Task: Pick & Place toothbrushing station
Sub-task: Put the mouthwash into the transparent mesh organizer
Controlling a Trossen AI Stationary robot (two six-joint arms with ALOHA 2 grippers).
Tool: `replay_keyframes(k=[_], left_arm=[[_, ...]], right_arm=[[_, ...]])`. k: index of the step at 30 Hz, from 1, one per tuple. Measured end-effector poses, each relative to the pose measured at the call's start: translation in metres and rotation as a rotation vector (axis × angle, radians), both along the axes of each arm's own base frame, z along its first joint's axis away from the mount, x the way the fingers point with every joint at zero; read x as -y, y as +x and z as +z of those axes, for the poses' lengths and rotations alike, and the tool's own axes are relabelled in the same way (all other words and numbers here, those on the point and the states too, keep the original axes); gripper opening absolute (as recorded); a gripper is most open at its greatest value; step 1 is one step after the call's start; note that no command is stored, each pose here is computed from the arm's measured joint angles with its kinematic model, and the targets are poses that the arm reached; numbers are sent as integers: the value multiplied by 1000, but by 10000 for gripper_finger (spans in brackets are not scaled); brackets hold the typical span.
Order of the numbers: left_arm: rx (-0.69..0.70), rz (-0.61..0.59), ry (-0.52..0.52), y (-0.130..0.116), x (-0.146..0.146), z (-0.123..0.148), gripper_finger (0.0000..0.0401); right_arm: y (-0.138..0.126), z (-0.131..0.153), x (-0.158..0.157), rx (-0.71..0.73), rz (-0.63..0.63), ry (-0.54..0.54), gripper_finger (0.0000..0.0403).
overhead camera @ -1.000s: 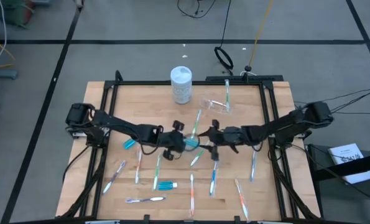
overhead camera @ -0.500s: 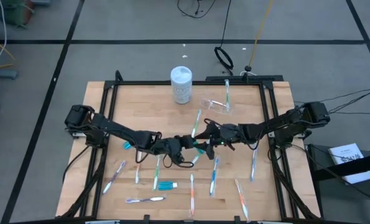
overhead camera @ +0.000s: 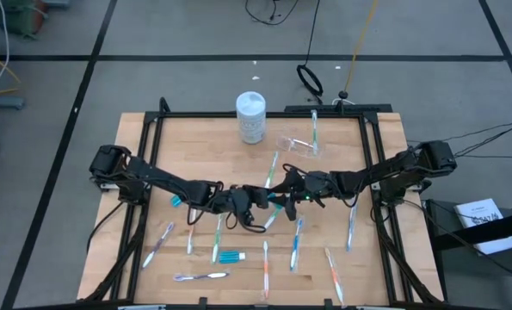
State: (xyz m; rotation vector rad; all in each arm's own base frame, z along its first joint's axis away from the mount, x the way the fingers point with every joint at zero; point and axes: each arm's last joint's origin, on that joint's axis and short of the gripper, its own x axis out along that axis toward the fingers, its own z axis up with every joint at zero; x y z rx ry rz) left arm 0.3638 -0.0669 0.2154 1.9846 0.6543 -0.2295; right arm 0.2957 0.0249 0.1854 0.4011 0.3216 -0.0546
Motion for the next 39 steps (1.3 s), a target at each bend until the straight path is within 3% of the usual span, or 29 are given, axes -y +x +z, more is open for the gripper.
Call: replay_keyframes(k=[6,16,19,23,27,29,34,36,39], left_arm=[[41,52,-100,0,0,0,134],[127,165,-285,-1,1,0,200],[184,230,-417,-2,2,2,203],[198,321,-511,-14,-3,14,194],[237,475,-662,-35,-18,34,187],[262,541,-761,-49,-26,47,187],[375,633,-1006,-79,-41,81,186],[416,644,-1050,-93,-45,94,186],[474,617,-1084,-107,-47,111,186]], right_arm=[[0,0,0,-4,0,-3,92],[-2,-5,6,-61,-18,-9,94],[-5,-7,9,-105,0,-91,94],[-17,-8,13,-233,-28,-217,94],[-38,2,17,-324,-138,-294,94],[-45,16,19,-288,-231,-344,94],[-66,37,33,-147,-654,-486,96],[-72,35,42,-95,-772,-478,97],[-77,22,55,-8,-791,-421,97]])
